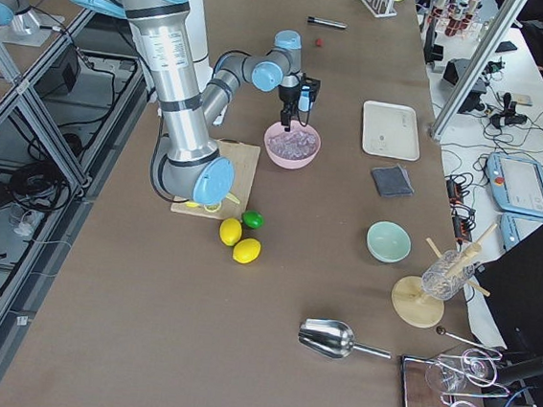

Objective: Mash ice and strawberries in cup
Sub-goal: 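Move the right gripper back over the pink bowl, then grasp a third ice cube from the bowl with the right gripper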

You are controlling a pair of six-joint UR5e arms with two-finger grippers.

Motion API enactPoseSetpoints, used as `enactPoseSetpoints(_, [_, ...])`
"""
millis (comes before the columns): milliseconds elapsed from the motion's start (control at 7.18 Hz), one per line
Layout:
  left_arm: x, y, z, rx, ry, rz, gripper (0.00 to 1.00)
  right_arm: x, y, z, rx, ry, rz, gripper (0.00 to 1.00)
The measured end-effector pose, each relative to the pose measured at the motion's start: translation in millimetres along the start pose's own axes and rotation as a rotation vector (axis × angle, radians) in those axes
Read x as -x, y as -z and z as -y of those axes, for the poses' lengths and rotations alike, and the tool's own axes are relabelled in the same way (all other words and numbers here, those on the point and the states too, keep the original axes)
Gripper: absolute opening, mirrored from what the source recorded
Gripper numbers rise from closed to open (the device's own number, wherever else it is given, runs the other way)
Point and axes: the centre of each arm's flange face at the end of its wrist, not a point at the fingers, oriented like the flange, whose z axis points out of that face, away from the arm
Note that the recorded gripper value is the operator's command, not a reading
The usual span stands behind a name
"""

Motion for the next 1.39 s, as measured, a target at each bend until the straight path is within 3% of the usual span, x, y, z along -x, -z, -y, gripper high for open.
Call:
enactPoseSetpoints(557, [-5.0,4.1,-1.7,-0.006,-0.005,-0.001,0.99,-11.3,-11.5,-11.7,0.027,-0.072,-0.075,0.86])
enactPoseSetpoints(836, [-5.6,4.4,-2.8,-0.007,-0.005,-0.001,0.99,-12.3,-3.8,8.1,-0.006,-0.055,-0.097,0.83])
enactPoseSetpoints(975, [-5.4,3.9,-5.3,-0.006,-0.004,-0.004,0.99,-15.7,-6.8,20.9,-0.026,-0.028,-0.114,0.76])
enactPoseSetpoints(1393, [-7.4,3.0,-16.2,-0.001,0.001,-0.034,0.99,-24.5,-24.1,49.0,-0.065,0.031,-0.150,0.75])
